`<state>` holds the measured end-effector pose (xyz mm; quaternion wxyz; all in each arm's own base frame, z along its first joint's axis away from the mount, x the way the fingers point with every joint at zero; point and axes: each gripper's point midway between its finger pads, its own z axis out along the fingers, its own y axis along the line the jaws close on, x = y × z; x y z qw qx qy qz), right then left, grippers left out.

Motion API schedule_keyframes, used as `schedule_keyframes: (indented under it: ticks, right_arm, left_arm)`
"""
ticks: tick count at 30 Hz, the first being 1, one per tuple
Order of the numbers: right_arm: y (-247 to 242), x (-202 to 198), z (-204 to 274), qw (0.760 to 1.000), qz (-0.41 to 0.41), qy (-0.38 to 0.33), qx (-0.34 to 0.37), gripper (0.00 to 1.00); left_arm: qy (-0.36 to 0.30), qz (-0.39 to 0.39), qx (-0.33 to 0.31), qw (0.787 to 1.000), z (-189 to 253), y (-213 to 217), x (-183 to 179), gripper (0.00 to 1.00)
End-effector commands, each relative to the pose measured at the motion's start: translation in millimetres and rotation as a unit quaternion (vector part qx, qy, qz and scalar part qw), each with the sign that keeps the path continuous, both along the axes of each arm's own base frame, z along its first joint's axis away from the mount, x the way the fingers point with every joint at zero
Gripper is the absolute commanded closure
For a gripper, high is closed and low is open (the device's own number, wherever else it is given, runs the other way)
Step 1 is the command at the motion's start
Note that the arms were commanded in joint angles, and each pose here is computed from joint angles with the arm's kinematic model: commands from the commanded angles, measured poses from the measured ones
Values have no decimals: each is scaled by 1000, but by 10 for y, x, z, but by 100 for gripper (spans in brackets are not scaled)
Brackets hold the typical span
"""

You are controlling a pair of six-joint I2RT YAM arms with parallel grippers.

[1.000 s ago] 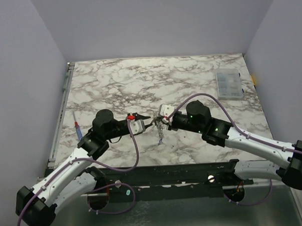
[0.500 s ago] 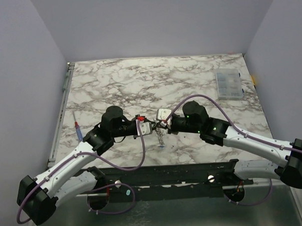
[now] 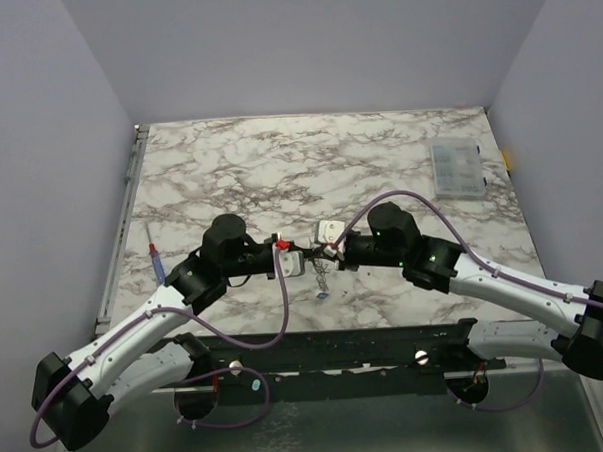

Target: Put the keys on the keyring

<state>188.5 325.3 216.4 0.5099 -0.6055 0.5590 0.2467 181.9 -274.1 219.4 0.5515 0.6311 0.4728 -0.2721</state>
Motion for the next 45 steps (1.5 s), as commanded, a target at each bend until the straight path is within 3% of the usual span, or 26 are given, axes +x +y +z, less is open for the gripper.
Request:
schedule_keyframes:
  ticks: [1, 13, 41, 42, 45]
  right_arm:
    - [44, -104, 424, 997, 28, -33, 66, 99]
    - [-23, 7, 606, 991, -18, -56, 118, 99]
    - [-130, -97, 845, 980, -12, -87, 180, 99]
    - [-129, -95, 838, 980, -13, -86, 179, 99]
    - [-120, -71, 841, 980, -17, -85, 179, 99]
  left_arm:
    - [-11, 6, 5, 1000, -30, 33, -2, 100]
    - [-26, 6, -107, 994, 409, 29, -133, 100]
    - [-41, 10, -153, 987, 587, 76, -177, 100]
    - [-39, 4, -151, 988, 568, 64, -191, 99]
    - [-30, -9, -145, 989, 509, 31, -218, 72]
